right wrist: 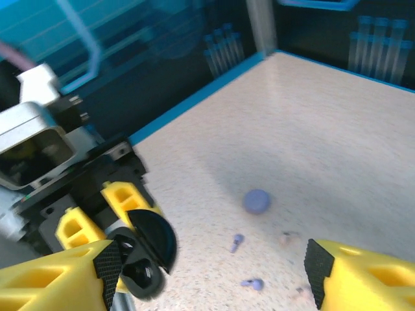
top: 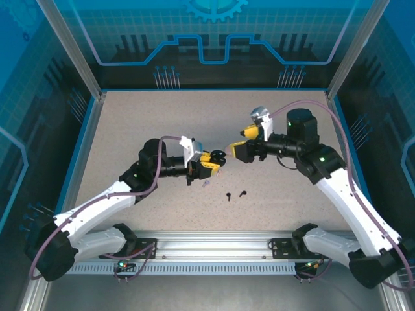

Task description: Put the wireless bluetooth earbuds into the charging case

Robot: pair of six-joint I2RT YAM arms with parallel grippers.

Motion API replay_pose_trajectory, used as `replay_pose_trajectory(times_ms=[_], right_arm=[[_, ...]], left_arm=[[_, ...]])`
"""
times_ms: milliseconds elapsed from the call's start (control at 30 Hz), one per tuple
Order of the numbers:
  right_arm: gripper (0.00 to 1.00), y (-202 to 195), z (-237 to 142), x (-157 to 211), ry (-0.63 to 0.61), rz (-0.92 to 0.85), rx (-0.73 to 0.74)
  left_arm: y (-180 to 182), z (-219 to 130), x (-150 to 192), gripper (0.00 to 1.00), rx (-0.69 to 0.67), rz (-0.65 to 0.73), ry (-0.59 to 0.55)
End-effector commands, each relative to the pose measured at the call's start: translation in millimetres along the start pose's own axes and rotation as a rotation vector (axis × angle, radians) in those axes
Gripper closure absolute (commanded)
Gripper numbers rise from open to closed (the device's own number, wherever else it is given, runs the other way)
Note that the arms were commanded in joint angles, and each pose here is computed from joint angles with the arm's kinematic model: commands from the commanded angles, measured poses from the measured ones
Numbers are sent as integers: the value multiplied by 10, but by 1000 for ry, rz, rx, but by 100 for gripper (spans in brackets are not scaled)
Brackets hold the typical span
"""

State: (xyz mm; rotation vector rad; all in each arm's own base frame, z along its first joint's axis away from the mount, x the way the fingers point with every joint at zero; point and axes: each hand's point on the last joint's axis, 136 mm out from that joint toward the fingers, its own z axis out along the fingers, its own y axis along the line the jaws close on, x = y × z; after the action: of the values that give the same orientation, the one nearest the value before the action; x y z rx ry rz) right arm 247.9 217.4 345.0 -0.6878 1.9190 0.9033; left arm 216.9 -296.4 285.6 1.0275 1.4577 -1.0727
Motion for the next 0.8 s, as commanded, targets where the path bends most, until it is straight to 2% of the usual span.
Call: replay_pose_trajectory(times_ms=[0,167,400,500,600,767], right_arm=[[22,-546,-289,321,56,265,381],[22,-806,-458,934,160,426,572],[27,-900,-179,2081,396,694,618],[31,-875,0,2454,471,742,623],[32,-827,171,2638,511,753,616],[36,-803,415,2738,534,749,598]], left_arm=[[-31,-45,-145,100,-24,135,-76],[-67,-64,-255,100,-17,220,-131],[-138,-96,-399,100,3,277,-161],[-169,-123,-442,100,7,285,-171],[-180,-141,-436,100,5,281,-164],[-178,-150,-409,100,2,267,-157]])
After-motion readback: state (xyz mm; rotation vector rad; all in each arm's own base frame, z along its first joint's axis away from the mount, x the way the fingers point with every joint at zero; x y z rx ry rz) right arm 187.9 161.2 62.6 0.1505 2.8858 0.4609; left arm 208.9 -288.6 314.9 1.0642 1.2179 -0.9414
